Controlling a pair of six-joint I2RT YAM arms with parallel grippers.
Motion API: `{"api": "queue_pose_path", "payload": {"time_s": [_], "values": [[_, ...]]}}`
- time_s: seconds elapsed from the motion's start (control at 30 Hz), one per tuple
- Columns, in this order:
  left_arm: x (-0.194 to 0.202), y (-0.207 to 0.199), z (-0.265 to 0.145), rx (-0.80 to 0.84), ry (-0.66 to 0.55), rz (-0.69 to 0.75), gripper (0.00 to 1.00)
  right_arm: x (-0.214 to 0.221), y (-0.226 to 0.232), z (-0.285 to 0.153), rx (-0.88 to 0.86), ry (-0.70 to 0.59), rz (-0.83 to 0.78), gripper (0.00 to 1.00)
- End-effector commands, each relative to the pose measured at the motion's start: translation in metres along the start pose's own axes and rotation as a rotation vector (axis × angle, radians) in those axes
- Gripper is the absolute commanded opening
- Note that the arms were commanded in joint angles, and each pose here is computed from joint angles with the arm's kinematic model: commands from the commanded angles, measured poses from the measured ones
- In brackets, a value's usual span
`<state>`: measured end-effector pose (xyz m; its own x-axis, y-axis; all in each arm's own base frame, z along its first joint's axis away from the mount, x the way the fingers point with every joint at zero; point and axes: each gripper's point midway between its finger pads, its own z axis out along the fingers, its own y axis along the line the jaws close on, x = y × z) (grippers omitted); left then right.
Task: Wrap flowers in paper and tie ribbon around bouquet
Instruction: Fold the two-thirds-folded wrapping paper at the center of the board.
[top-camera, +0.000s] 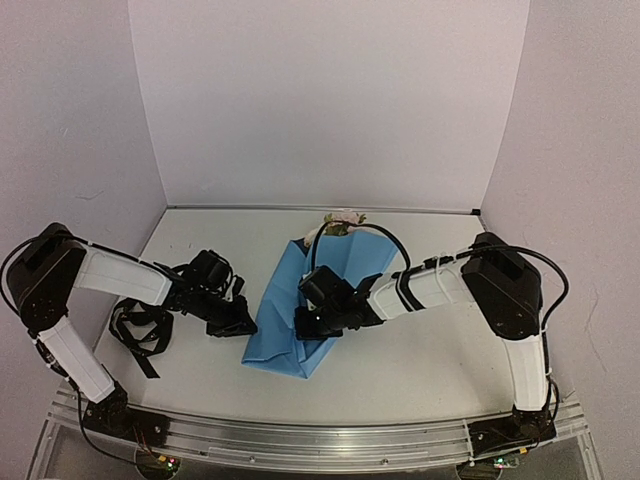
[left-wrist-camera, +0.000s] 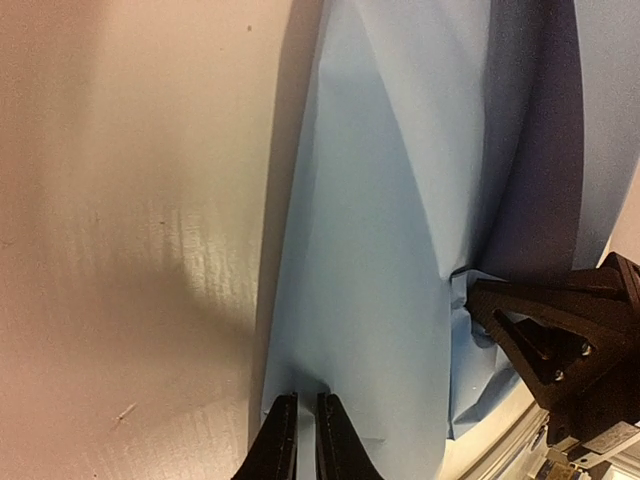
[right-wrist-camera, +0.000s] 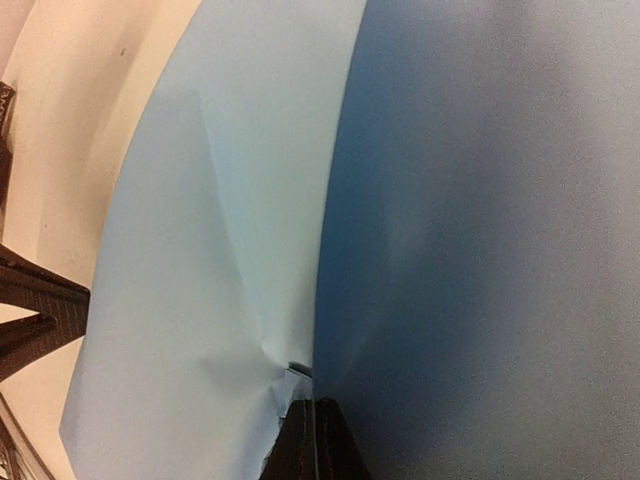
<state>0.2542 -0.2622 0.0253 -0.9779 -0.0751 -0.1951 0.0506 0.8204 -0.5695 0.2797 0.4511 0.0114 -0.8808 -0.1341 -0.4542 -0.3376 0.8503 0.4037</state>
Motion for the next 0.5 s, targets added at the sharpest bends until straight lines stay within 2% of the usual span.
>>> {"api": "queue_pose_path", "payload": {"time_s": [0.0, 0.47], "values": [[-0.016, -0.032, -0.001, 0.074, -0.036, 0.052, 0.09, -0.011, 0.003, -0.020, 0.036, -0.014, -0.022, 0.00], [-0.009, -0.043, 0.022, 0.101, 0.014, 0.063, 0.09, -0.026, 0.020, -0.038, 0.037, -0.055, -0.063, 0.00]]}}
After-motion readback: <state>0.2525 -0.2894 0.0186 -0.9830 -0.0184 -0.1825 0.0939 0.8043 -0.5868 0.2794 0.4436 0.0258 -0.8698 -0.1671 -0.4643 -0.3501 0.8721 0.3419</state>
